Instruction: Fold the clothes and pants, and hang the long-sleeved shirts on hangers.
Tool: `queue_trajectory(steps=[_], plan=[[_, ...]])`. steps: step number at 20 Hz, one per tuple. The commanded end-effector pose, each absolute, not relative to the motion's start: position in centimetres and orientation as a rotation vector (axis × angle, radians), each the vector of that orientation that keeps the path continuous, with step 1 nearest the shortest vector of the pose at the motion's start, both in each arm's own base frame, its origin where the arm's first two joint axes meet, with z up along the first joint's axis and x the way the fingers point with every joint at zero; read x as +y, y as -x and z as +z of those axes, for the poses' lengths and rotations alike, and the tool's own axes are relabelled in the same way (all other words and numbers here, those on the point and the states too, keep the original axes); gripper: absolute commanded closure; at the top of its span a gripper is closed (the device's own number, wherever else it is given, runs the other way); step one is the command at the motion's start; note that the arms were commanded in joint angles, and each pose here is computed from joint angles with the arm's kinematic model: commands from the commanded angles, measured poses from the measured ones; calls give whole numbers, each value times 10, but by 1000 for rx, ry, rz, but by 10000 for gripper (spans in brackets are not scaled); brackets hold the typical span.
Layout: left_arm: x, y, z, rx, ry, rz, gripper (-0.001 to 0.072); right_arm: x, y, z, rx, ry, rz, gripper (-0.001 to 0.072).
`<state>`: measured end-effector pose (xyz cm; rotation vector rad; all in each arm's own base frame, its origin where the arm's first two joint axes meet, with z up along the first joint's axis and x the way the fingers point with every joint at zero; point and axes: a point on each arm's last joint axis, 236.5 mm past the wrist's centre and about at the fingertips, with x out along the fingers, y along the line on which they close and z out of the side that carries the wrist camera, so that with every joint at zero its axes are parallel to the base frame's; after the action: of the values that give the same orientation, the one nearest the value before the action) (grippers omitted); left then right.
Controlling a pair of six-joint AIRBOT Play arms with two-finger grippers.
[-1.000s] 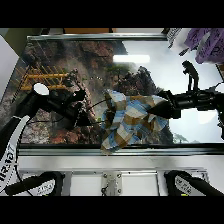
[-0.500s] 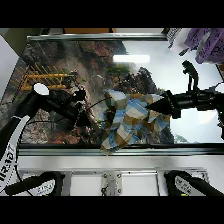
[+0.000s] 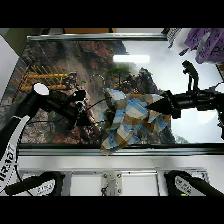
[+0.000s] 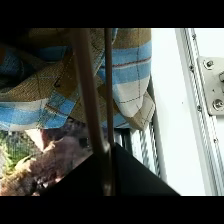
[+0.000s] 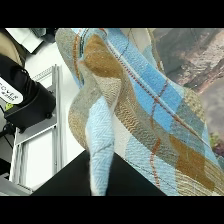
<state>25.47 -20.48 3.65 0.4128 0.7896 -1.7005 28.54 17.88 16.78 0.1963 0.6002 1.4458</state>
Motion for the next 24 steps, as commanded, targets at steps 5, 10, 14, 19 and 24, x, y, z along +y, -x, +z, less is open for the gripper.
queue_trajectory(steps=[5,10,14,19,24], plan=[[-209,-257,40,875,-308,-1636,377,179,-285,168,579,-173,1455,698],[-205,-271,38,985,-187,-1493,378,179,-285,168,579,-173,1455,699],[-182,-292,40,1057,-49,-1322,379,179,-285,168,579,-173,1454,700],[-132,-326,76,982,56,-1026,379,178,-294,171,555,-156,1405,701],[-80,-347,122,885,275,-644,379,180,-298,190,482,-150,1368,701]])
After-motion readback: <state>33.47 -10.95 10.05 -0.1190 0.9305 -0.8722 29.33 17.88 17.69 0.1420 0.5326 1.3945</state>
